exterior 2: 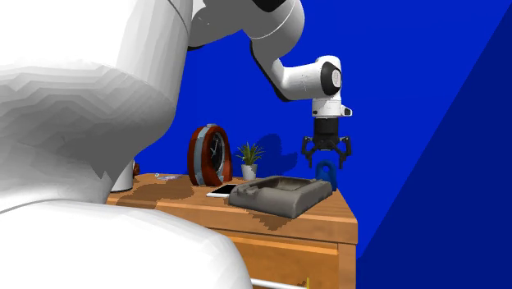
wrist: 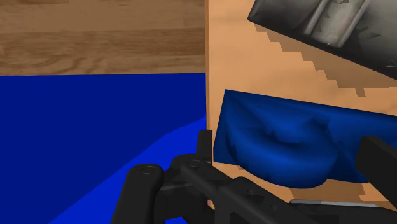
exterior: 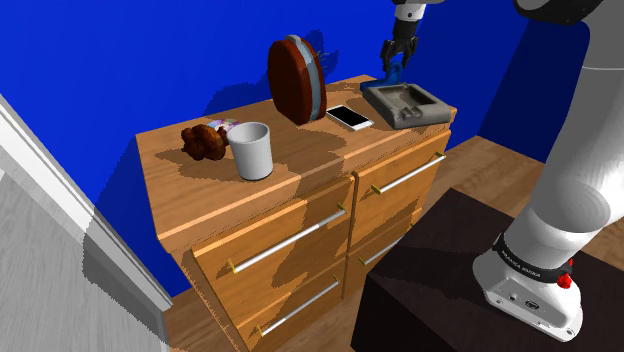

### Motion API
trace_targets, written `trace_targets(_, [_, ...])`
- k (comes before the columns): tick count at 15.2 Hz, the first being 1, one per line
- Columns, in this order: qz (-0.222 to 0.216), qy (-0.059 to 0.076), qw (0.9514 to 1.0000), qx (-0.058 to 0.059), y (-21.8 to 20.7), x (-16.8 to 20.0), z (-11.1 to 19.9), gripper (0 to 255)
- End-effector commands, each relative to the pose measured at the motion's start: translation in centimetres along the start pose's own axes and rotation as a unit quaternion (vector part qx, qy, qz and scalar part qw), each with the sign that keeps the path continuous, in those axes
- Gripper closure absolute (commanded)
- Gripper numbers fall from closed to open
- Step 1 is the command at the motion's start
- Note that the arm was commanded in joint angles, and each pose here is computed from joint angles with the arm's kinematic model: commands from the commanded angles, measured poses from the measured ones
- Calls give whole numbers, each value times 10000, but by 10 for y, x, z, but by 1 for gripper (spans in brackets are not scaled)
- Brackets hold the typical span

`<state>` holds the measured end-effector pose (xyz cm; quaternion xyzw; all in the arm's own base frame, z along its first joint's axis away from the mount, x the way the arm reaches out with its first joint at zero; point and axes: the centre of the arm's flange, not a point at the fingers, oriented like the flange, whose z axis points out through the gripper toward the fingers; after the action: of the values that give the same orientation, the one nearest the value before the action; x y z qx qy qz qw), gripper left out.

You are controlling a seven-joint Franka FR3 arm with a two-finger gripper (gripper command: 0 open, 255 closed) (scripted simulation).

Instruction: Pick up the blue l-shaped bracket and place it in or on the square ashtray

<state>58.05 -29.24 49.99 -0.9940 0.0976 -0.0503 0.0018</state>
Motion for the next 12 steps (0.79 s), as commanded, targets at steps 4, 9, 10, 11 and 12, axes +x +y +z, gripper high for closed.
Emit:
trace_targets(4, [0,0,10000,0,0,0,0,255])
trace_targets(9, [0,0,10000,0,0,0,0,255])
trace_targets(10, [0,0,10000,0,0,0,0,255])
trace_targets(11, [0,0,10000,0,0,1,-5,255])
trace_targets(12, [0,0,10000,0,0,1,-10,255])
